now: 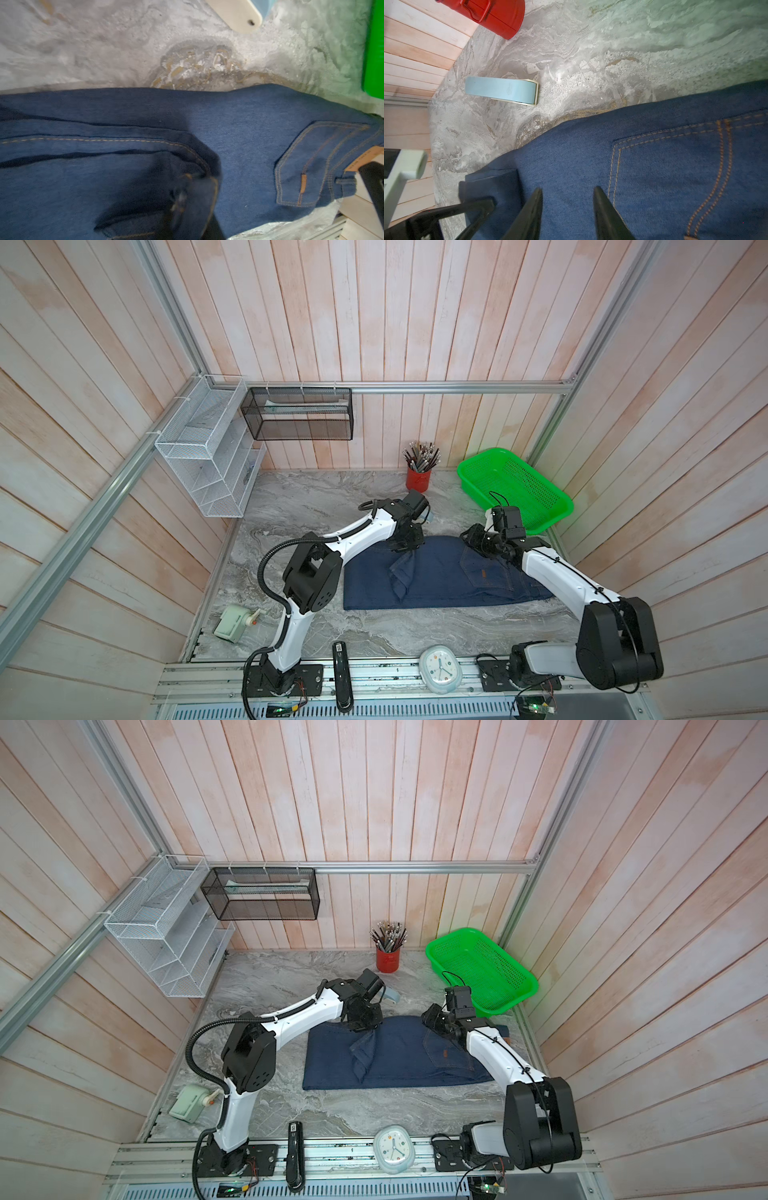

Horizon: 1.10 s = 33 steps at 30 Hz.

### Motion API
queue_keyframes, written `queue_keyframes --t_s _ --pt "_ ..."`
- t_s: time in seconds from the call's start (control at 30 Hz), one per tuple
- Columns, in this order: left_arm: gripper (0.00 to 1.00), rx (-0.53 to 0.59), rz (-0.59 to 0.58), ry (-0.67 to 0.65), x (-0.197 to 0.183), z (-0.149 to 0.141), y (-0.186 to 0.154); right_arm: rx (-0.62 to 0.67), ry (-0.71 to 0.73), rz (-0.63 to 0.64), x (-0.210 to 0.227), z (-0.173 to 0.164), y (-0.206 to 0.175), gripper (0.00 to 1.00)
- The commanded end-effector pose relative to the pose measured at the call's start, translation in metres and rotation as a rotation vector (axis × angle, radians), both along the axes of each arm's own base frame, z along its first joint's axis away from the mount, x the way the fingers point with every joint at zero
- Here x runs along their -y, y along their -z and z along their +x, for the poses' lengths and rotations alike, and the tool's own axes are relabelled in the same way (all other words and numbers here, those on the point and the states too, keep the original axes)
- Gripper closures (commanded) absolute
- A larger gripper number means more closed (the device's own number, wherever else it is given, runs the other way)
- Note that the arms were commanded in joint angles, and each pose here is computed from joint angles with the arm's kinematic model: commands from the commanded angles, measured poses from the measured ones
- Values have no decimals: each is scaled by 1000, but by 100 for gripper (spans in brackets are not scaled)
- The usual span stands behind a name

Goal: Fold and stack the trousers
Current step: Fold the trousers at the center of the table.

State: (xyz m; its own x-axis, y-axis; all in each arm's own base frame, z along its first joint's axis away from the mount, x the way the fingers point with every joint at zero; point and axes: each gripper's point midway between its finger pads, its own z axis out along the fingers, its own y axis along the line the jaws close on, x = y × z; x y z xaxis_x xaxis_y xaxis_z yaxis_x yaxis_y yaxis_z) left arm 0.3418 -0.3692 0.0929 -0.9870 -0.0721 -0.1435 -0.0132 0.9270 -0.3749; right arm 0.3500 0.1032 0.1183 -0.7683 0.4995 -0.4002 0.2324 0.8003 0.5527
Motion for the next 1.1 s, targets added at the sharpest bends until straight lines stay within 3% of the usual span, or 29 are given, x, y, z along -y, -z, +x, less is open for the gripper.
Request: queue_keyframes --t_s 0.0,0.13,0.23,0.4,0.53,0.7,1.07 --pt "53 33 -109 49 29 -2 -24 0 23 -20 9 -3 -4 58" --pt "30 107 -216 92 42 -4 -64 23 39 -28 14 -1 -15 58" --pt "15 201 -229 71 29 -1 -97 62 40 -30 14 3 -33 58" --pt "13 333 -214 -75 -35 6 -133 64 -53 -54 -15 -1 -42 57" --pt "13 263 -131 -184 -106 1 -94 35 -211 -87 -70 -16 -31 58" --pt "13 205 -84 -229 -159 -17 -50 -65 -357 -117 -117 -41 10 61" --pt "12 113 -113 -239 -208 -45 15 -211 -368 -188 -108 -66 70 64"
